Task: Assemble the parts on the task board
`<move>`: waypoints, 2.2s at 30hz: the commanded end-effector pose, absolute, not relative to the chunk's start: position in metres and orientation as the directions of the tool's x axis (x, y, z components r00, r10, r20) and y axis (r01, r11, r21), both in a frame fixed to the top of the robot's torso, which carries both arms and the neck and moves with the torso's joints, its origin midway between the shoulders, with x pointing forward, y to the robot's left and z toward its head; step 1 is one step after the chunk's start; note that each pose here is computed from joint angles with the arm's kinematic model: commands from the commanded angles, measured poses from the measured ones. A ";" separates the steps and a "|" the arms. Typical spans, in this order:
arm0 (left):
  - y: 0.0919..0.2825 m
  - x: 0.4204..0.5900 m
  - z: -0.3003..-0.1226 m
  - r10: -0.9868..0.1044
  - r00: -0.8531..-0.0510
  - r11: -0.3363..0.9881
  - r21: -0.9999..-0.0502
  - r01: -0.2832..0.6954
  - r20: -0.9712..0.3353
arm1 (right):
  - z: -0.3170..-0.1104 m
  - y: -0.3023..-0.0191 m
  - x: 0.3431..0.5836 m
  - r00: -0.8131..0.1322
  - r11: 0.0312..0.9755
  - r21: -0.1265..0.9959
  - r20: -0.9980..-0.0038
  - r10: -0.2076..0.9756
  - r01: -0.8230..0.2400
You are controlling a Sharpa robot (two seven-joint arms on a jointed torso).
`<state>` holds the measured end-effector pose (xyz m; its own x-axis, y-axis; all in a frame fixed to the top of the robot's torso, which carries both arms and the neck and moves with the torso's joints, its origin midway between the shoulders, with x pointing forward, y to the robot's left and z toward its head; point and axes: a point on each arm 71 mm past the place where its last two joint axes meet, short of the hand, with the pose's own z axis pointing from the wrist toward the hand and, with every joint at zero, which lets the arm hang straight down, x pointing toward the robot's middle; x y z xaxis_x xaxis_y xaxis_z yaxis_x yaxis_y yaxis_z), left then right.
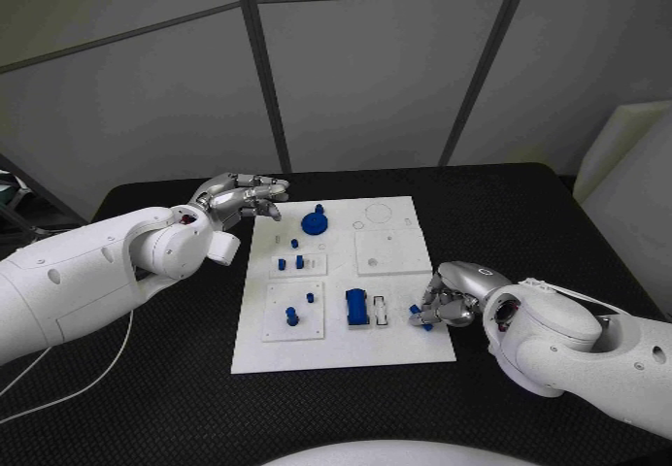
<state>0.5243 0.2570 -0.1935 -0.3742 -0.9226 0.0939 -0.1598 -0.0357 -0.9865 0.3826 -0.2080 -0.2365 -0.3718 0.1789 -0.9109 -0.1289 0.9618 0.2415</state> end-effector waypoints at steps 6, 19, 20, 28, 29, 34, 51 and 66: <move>0.257 0.524 -0.192 -0.920 -0.379 -0.039 -0.988 -0.152 0.095 | -0.243 -0.206 0.380 -0.389 0.973 0.184 -0.914 0.117 -0.139; 0.256 0.524 -0.192 -0.920 -0.380 -0.039 -0.987 -0.154 0.095 | -0.238 -0.206 0.377 -0.385 0.899 0.437 -0.833 0.396 -0.019; 0.256 0.524 -0.192 -0.920 -0.379 -0.039 -0.987 -0.154 0.095 | -0.237 -0.206 0.377 -0.384 0.892 0.453 -0.825 0.414 -0.012; 0.257 0.524 -0.192 -0.921 -0.377 -0.038 -0.987 -0.154 0.094 | -0.234 -0.197 0.376 -0.357 0.844 0.536 -0.788 0.501 0.000; 0.257 0.524 -0.192 -0.921 -0.377 -0.038 -0.987 -0.154 0.094 | -0.233 -0.196 0.377 -0.353 0.839 0.544 -0.785 0.509 -0.001; 0.256 0.524 -0.192 -0.921 -0.379 -0.038 -0.987 -0.154 0.095 | -0.235 -0.190 0.378 -0.359 0.821 0.570 -0.765 0.535 0.008; 0.255 0.523 -0.192 -0.919 -0.381 -0.039 -0.987 -0.154 0.096 | -0.247 -0.166 0.384 -0.455 0.832 0.554 -0.735 0.503 0.026; 0.256 0.523 -0.192 -0.920 -0.381 -0.038 -0.987 -0.155 0.095 | -0.250 -0.160 0.388 -0.450 0.852 0.523 -0.756 0.475 0.021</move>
<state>0.5232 0.2566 -0.1933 -0.3765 -0.9216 0.0948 -0.1609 -0.0357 -0.9863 0.3894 -0.1614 -0.2492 -0.4392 0.4985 -0.7474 0.0295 0.8395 0.5425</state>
